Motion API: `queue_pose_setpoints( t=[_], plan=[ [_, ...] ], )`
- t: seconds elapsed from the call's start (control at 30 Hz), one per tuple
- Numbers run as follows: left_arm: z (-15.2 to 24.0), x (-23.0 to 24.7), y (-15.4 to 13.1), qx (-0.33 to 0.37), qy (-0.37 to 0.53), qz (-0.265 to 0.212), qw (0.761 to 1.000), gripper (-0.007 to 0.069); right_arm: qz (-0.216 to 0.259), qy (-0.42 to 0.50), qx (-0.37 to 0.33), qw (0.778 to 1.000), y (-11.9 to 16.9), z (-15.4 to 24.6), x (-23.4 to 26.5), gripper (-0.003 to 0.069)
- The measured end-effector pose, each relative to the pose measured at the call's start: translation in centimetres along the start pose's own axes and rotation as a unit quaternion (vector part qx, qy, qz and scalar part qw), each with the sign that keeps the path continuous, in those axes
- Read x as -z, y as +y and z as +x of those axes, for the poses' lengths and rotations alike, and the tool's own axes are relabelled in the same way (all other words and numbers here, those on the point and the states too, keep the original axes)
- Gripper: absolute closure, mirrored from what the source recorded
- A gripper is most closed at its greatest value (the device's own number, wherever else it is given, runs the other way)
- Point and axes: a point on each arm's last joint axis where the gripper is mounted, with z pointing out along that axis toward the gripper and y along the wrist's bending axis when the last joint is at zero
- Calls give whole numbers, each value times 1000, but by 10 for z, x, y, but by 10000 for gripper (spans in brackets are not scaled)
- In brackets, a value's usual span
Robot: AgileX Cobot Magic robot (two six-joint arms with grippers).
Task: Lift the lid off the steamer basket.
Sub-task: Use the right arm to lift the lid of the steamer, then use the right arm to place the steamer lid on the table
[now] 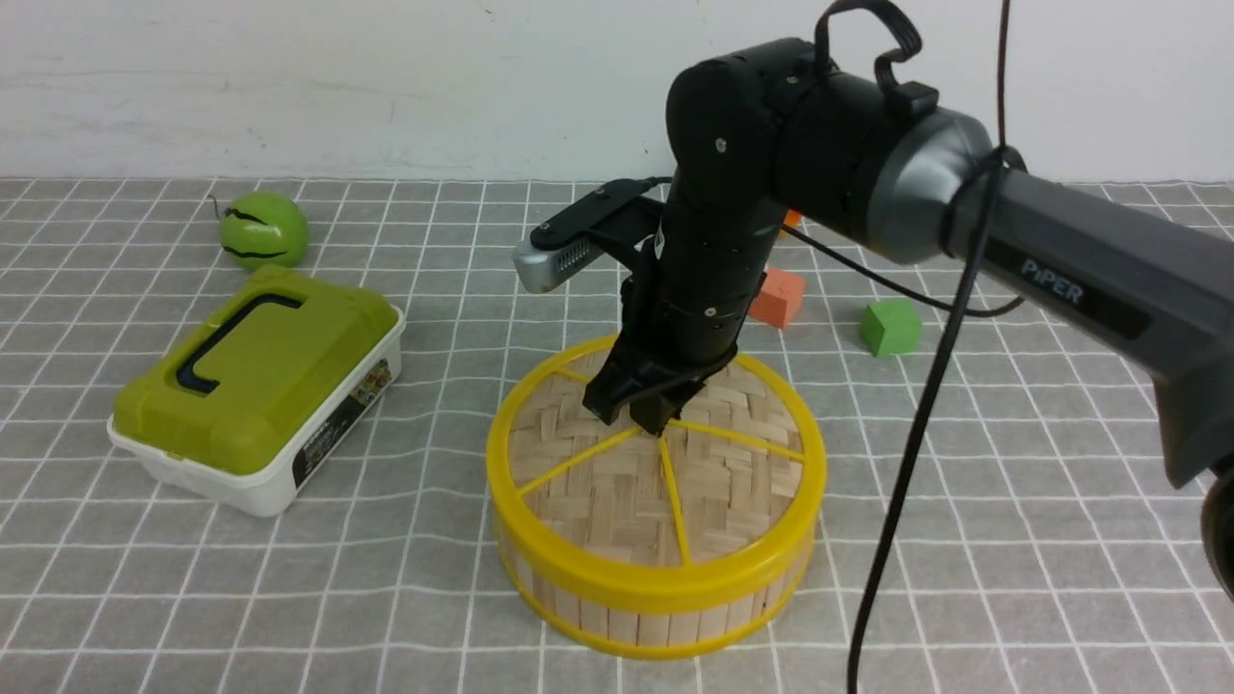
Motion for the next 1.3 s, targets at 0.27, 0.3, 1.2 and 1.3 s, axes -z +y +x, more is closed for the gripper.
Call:
queue_pose_setpoints(
  t=[0.27, 0.3, 1.2, 1.3],
  plan=[
    [0, 0, 0, 0, 0, 0, 1000, 386, 18, -59, 8, 998, 3, 0, 64, 577],
    [0, 0, 0, 0, 0, 0, 1000, 386, 22, -66, 7, 998, 2, 1, 71, 577],
    [0, 0, 0, 0, 0, 0, 1000, 386, 84, -36, -283, 955, -156, 180, 30, 577],
    [0, 0, 0, 0, 0, 0, 1000, 386, 84, -31, -287, 954, -163, 180, 13, 559]
  ],
)
